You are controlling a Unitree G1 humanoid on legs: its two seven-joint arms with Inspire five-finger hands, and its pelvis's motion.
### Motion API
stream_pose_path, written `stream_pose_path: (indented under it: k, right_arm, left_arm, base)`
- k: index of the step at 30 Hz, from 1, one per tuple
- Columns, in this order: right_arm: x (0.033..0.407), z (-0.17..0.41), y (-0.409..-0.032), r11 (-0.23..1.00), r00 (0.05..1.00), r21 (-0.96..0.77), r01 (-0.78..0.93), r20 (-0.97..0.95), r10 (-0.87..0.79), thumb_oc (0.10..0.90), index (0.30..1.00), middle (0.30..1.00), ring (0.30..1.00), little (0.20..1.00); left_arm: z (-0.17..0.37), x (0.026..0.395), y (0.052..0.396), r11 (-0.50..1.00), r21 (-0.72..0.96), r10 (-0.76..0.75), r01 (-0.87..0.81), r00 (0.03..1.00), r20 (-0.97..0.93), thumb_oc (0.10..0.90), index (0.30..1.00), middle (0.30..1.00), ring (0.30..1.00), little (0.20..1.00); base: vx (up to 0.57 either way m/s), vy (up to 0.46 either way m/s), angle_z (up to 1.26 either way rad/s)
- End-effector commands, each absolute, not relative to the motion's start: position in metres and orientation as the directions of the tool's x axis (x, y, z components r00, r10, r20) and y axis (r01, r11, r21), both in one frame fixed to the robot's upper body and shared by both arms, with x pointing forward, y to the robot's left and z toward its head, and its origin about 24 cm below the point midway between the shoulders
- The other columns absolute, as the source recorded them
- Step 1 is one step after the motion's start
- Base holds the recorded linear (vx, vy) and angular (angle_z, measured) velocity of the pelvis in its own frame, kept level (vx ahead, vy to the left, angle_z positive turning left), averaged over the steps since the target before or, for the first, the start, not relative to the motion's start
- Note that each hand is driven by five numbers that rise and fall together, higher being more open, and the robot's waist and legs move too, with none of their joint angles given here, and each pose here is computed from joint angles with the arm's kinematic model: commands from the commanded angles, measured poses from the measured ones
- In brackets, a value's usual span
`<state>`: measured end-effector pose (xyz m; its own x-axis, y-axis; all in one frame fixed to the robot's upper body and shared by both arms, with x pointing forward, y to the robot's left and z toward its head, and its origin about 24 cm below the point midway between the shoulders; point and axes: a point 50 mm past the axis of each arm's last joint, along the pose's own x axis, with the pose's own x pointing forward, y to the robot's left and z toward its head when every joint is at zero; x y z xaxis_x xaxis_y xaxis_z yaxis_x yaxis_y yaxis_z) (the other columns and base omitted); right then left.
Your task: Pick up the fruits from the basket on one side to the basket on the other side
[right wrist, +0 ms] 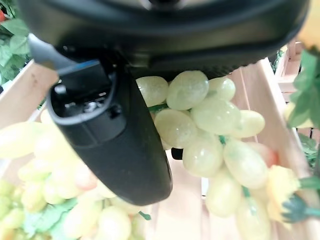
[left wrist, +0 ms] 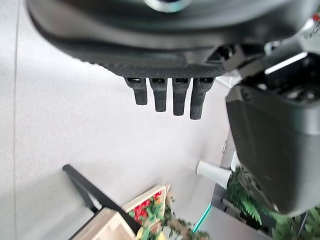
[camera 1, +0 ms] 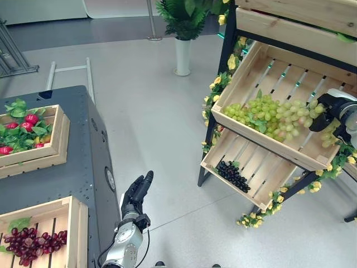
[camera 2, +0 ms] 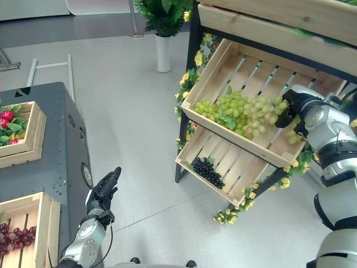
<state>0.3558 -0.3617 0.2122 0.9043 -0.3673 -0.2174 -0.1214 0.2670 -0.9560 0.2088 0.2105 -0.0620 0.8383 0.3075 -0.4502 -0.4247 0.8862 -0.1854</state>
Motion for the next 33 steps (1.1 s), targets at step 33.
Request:
stream_pose_path:
  k: [33]
  right_arm:
    - [0.362,0.318,-0.268,0.294,0.869,-0.825,0.482,0.494,-0.037,0.8,0.9,0.9,0.9,0.9]
  left_arm:
    - [-0.008,0.249,0.196,0.954,-0.23,0.157,-0.194,0.973,-0.172,0.8,0.9,0.9,0.9,0.9]
  base:
    - [0.0,0.006,0.0]
